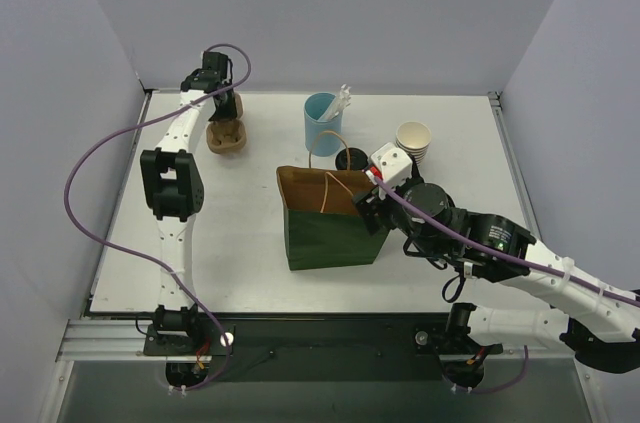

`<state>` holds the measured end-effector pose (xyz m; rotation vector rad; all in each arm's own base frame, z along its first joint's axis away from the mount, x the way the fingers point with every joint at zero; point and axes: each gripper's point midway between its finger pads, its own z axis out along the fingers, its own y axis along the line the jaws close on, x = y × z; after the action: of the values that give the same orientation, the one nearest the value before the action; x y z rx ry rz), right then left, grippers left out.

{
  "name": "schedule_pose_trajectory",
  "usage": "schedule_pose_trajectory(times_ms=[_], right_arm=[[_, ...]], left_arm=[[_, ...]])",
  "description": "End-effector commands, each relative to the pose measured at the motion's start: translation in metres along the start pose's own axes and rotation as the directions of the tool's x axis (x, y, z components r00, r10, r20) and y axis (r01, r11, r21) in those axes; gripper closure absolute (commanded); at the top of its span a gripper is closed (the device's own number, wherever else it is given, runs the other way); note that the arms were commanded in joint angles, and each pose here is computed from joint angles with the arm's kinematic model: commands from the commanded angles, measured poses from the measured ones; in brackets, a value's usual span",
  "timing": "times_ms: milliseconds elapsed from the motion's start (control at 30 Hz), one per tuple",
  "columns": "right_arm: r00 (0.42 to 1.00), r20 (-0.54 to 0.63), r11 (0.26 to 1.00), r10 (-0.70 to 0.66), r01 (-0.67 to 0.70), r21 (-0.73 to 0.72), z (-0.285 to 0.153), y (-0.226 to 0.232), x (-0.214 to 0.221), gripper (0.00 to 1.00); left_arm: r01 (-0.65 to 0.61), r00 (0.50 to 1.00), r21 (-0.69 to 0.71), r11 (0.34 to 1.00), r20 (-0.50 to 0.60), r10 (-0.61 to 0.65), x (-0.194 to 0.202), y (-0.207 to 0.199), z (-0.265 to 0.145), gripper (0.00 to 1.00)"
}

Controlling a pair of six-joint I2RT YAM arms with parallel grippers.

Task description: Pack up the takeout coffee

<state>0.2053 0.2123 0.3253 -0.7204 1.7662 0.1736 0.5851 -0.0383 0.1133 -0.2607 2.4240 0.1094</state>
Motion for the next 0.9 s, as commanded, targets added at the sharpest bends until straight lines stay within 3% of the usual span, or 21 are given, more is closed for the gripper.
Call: schedule_pose_trajectory(times_ms=[0,67,200,300,367,400,433,500,533,600,733,767,867], right_arm=[[1.0,0.003,1.0,-0.007,0.007,0.03,0.003,-0.003,-0.001,0.34],[1.0,0.006,1.0,-0.006,0.006,0.025,0.002,-0.003,-0.002,0.34],[1.0,0.003,1.0,-0.008,0.007,0.027,0.002,-0.003,-0.002,0.33],[1.0,0.004,1.0,-0.007,0.007,0.027,0.003,-0.003,-0.003,0.33],[1.0,0.003,1.0,-0.011,0.011,0.027,0.003,-0.003,-0.003,0.34],[1.0,0.003,1.0,-0.009,0.009,0.027,0.003,-0.003,-0.003,0.34],[1.0,0.002,1.0,-0.01,0.01,0.025,0.003,-0.002,-0.003,0.33],[1.0,0.007,1.0,-0.007,0.006,0.024,0.002,-0.003,-0.004,0.34],[1.0,0.007,1.0,-0.007,0.006,0.024,0.002,-0.003,-0.004,0.34],[1.0,0.008,1.0,-0.007,0.007,0.024,0.002,-0.003,-0.004,0.33],[1.0,0.007,1.0,-0.01,0.009,0.022,0.002,-0.003,-0.004,0.33],[1.0,0.007,1.0,-0.011,0.011,0.024,0.002,-0.003,-0.004,0.33],[1.0,0.008,1.0,-0.01,0.01,0.022,0.002,-0.003,-0.004,0.33]], left_arm=[[-0.006,1.0,0.017,1.0,-0.004,0.006,-0.005,0.006,-0.013,0.87],[-0.009,1.0,0.018,1.0,-0.01,0.009,-0.001,0.006,-0.009,0.89],[-0.015,1.0,0.005,1.0,-0.018,0.016,0.002,0.008,-0.007,0.68],[-0.023,0.999,0.004,1.0,-0.027,0.023,0.005,0.01,-0.003,0.82],[-0.024,0.999,0.003,1.0,-0.032,0.024,0.006,0.01,-0.003,0.82],[-0.023,0.999,0.002,1.0,-0.03,0.023,0.006,0.01,-0.003,0.68],[-0.025,0.999,0.0,1.0,-0.031,0.025,0.006,0.011,-0.003,0.63],[-0.028,0.999,0.002,1.0,-0.038,0.028,0.008,0.01,-0.001,0.65],[-0.029,0.999,0.002,1.0,-0.038,0.029,0.008,0.01,-0.001,0.76],[-0.029,0.999,0.002,1.0,-0.036,0.029,0.008,0.01,-0.001,0.82],[-0.029,0.999,0.002,1.0,-0.045,0.029,0.011,0.01,0.002,0.55],[-0.031,0.998,0.003,1.0,-0.049,0.032,0.012,0.01,0.003,0.58],[-0.034,0.998,0.005,0.999,-0.054,0.034,0.014,0.009,0.005,0.77]])
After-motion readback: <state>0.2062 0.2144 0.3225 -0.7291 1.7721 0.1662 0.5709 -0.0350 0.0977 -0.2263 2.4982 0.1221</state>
